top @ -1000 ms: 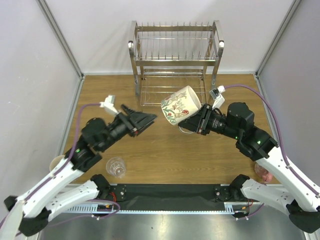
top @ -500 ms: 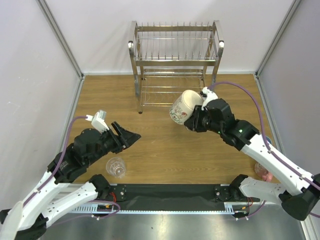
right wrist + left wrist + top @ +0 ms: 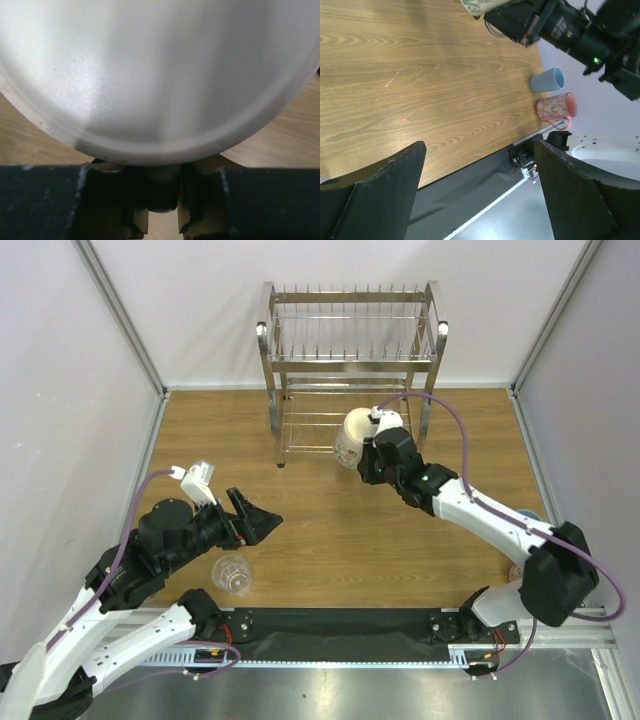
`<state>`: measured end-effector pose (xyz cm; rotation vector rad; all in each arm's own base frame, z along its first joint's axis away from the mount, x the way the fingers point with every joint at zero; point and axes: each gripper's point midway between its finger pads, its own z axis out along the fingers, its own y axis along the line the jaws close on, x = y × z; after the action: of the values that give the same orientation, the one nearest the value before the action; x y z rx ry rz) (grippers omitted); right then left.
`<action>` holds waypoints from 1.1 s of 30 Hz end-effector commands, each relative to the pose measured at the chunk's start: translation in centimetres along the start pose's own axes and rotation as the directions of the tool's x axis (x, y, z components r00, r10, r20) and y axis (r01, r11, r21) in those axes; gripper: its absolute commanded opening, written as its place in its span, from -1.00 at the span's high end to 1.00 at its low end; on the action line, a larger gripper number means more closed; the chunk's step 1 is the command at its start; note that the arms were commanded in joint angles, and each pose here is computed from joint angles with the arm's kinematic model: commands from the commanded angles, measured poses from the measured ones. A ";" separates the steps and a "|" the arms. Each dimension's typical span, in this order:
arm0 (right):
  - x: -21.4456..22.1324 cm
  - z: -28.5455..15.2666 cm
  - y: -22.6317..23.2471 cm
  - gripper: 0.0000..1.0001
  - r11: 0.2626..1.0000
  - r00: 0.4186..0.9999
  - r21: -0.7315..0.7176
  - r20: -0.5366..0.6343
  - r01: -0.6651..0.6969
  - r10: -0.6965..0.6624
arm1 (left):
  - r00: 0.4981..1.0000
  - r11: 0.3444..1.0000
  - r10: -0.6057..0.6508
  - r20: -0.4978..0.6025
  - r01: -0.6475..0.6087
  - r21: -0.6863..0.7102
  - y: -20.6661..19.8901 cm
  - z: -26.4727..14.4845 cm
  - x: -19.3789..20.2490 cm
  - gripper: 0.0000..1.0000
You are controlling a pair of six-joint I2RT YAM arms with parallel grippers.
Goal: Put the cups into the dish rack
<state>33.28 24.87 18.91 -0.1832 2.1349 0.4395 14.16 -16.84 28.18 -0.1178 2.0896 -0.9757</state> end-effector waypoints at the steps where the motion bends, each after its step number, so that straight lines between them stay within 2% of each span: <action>1: -9.6 0.1 1.1 1.00 0.999 0.945 -0.035 0.325 -0.007 0.018 | 0.998 0.998 0.058 -0.014 -0.058 -0.012 0.5 -0.1 0.3 -0.90; 5: -8.7 2.9 -0.2 1.00 1.000 0.955 0.006 0.298 0.011 -0.012 | 0.997 0.997 0.070 -0.018 -0.070 -0.015 0.8 -0.2 0.4 -0.89; 15: -8.6 6.1 -3.2 1.00 0.994 0.959 0.113 0.281 0.013 -0.045 | 0.993 0.992 0.117 -0.013 -0.118 -0.054 1.4 -1.4 -0.1 -0.90; 23: -9.6 8.1 -4.1 1.00 0.985 0.951 0.172 0.304 -0.006 -0.047 | 0.986 0.982 0.158 -0.045 -0.161 -0.096 2.0 -2.7 -0.2 -0.90; 33: -11.2 10.4 -5.9 1.00 0.970 0.945 0.240 0.324 -0.036 -0.045 | 0.980 0.973 0.194 -0.031 -0.197 -0.119 1.8 -4.1 -1.4 -0.90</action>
<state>44.95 22.45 12.99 -0.0990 2.1073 0.1382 12.33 -13.15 28.22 0.0122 2.1560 -0.7754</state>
